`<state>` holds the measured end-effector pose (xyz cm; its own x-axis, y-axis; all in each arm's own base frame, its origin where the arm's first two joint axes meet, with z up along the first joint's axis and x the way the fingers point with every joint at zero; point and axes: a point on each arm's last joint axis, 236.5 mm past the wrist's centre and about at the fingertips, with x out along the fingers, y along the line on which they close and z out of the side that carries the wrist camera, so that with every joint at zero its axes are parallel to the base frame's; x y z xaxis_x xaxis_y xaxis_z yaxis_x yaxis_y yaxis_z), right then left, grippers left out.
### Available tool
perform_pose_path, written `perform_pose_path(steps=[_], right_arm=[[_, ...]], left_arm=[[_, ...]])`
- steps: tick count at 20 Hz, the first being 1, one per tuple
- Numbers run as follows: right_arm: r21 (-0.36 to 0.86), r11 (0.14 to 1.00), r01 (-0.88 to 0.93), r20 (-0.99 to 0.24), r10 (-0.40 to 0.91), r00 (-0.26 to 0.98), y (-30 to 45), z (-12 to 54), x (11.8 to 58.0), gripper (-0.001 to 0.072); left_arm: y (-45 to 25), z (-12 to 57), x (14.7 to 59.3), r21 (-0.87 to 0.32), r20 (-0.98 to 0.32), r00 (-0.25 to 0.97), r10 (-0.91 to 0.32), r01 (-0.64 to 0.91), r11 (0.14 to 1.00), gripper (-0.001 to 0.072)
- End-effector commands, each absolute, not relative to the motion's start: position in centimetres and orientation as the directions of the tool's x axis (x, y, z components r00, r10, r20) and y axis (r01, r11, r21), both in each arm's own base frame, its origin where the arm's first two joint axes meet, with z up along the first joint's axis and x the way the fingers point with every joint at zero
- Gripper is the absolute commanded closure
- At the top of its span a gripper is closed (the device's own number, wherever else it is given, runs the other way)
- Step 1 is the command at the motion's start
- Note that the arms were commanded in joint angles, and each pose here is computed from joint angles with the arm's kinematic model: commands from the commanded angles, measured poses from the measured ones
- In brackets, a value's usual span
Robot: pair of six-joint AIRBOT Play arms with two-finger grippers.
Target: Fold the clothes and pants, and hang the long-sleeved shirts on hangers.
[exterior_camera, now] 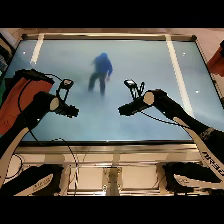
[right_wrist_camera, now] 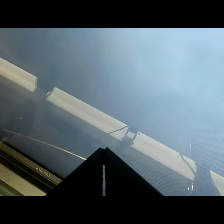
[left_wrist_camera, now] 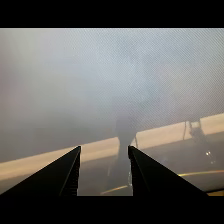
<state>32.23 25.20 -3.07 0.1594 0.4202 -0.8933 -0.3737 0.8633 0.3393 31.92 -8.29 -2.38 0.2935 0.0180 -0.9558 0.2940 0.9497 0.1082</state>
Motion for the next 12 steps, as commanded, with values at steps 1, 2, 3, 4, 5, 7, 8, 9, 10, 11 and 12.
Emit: perform_pose_path(steps=[1,2,3,4,5,7,8,9,10,11,12], right_arm=[[0.347,0.861,-0.371,-0.891,0.427,0.156,25.37,-3.04,32.15,0.0704],[0.354,0.860,-0.368,-0.889,0.432,0.154,25.49,-2.99,32.10,0.0704],[0.357,0.859,-0.366,-0.888,0.434,0.153,25.54,-2.97,32.08,0.0704],[0.358,0.859,-0.366,-0.888,0.434,0.153,25.56,-2.96,32.06,0.0704],[0.358,0.859,-0.366,-0.888,0.435,0.152,25.57,-2.96,32.03,0.0704],[0.359,0.859,-0.365,-0.888,0.435,0.149,25.57,-2.97,31.98,0.0704],[0.359,0.859,-0.365,-0.888,0.435,0.149,25.57,-2.97,31.98,0.0704],[0.359,0.859,-0.365,-0.888,0.435,0.149,25.57,-2.97,31.98,0.0704],[0.360,0.859,-0.365,-0.888,0.435,0.149,25.58,-2.96,31.98,0.0703],[0.360,0.859,-0.365,-0.888,0.435,0.149,25.58,-2.96,31.98,0.0704],[0.360,0.859,-0.365,-0.888,0.435,0.148,25.58,-2.97,31.94,0.0704]], left_arm=[[-8.26,-2.37,31.93,0.108,-0.956,0.294,0.018,0.293,0.950,0.0342],[-8.25,-2.37,31.93,0.109,-0.956,0.294,0.018,0.293,0.950,0.0342],[-8.26,-2.37,31.93,0.108,-0.956,0.294,0.018,0.293,0.950,0.0342],[-8.26,-2.37,31.93,0.108,-0.956,0.294,0.018,0.293,0.950,0.0342],[-8.25,-2.37,31.93,0.109,-0.956,0.294,0.018,0.293,0.950,0.0342],[-8.26,-2.37,31.93,0.108,-0.956,0.294,0.018,0.293,0.950,0.0342],[-8.26,-2.37,31.93,0.108,-0.956,0.294,0.018,0.293,0.950,0.0342],[-8.25,-2.37,31.93,0.109,-0.956,0.294,0.018,0.293,0.950,0.0342],[-8.25,-2.37,31.93,0.109,-0.956,0.294,0.018,0.293,0.950,0.0342],[-8.26,-2.37,31.93,0.108,-0.956,0.294,0.018,0.293,0.950,0.0342],[-8.26,-2.37,31.93,0.108,-0.956,0.294,0.018,0.293,0.950,0.0342]])
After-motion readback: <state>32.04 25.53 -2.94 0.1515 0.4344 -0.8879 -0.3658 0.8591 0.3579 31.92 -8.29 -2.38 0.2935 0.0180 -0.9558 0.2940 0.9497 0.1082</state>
